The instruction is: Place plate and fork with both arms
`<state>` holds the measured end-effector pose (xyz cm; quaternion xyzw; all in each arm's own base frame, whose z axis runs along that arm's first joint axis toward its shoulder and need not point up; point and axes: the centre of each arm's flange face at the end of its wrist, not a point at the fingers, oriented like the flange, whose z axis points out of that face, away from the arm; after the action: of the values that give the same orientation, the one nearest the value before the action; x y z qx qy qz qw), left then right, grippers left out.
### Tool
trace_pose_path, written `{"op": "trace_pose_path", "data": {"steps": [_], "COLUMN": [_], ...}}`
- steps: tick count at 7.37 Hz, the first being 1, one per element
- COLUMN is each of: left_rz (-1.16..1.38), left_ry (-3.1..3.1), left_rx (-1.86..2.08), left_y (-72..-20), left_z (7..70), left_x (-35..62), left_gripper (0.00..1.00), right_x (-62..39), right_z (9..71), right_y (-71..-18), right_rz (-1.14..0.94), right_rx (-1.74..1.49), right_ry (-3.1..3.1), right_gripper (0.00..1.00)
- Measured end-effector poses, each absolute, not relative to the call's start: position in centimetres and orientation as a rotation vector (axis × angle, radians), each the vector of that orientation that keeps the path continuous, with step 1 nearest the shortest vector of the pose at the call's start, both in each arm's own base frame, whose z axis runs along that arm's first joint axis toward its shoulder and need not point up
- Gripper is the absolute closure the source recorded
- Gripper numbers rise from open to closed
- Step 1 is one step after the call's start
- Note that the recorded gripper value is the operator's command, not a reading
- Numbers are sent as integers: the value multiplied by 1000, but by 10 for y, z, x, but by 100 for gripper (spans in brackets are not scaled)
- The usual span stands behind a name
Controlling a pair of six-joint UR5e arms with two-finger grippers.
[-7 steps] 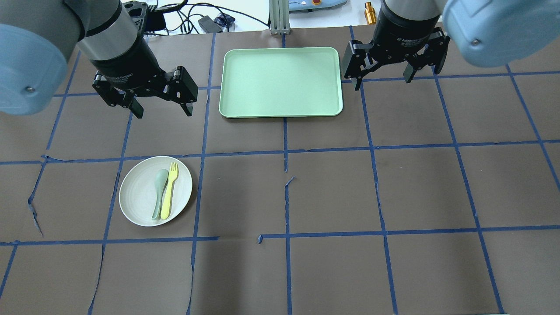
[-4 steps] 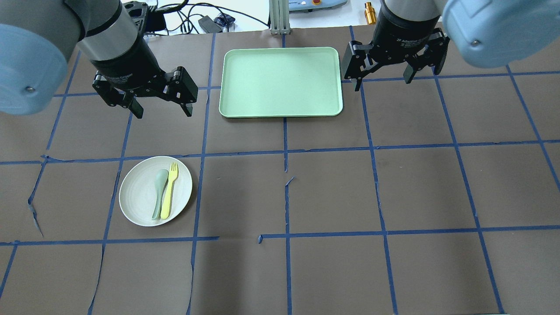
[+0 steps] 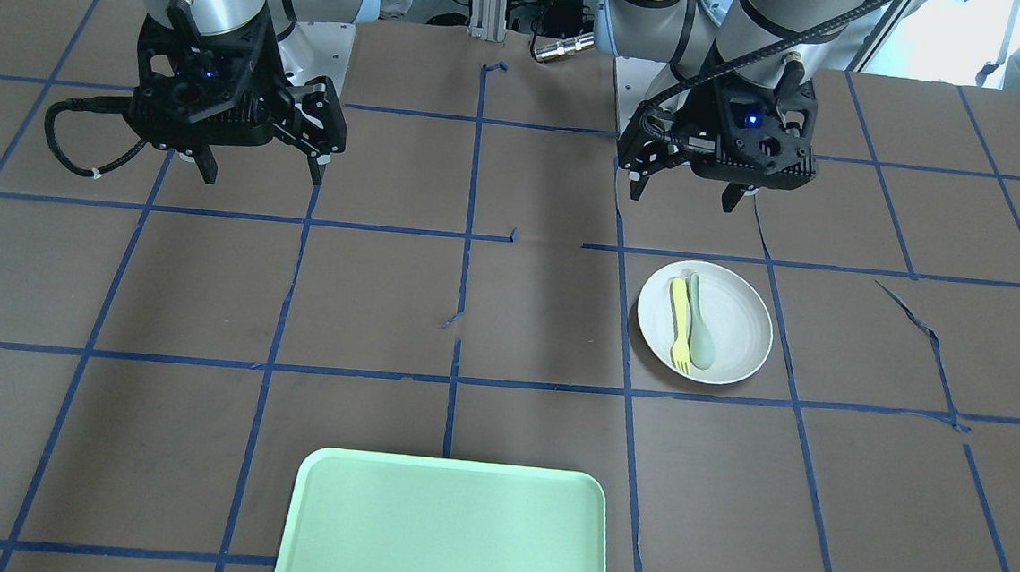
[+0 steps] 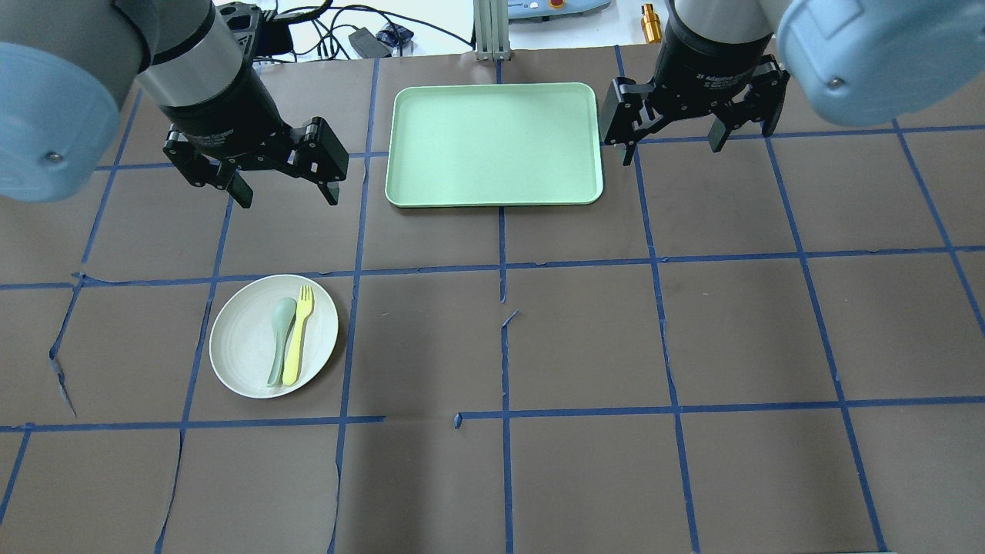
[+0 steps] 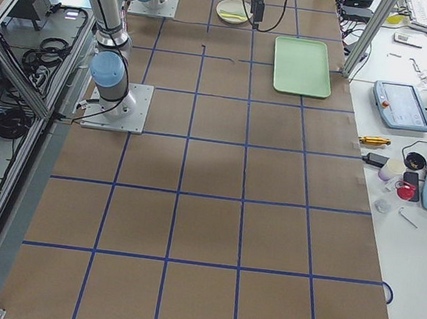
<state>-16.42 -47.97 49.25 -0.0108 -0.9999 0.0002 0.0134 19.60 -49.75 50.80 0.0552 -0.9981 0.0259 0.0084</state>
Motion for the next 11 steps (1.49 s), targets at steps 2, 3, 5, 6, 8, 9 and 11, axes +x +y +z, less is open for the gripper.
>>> {"op": "trace_pose_path", "data": {"steps": [2,3,5,6,8,9,11], "left_rz": [1,1,1,2,2,-4,-60], "left_ry": [-3115,-3115,-3116,-3116,-3115,-3116,-3115], "left_rx": [-34,-35,-35,-35,-34,-30,1], "left_y": [-480,-480,-480,-480,-480,-482,-493], "left_z": [493,493,493,493,493,491,468], "left_x": [-164,-164,-164,-164,-164,-160,-119], "left_gripper": [0,0,0,0,0,0,0], "right_x": [197,196,196,196,196,197,197], "right_z": [508,510,513,513,511,510,509], "right_y": [-497,-497,-497,-497,-497,-497,-499], "right_rz": [82,87,91,88,86,85,85], "right_rx": [173,172,171,171,172,172,173], "right_ry": [-3123,-3120,-3113,-3114,-3121,-3125,-3127], "right_gripper": [0,0,0,0,0,0,0]}}
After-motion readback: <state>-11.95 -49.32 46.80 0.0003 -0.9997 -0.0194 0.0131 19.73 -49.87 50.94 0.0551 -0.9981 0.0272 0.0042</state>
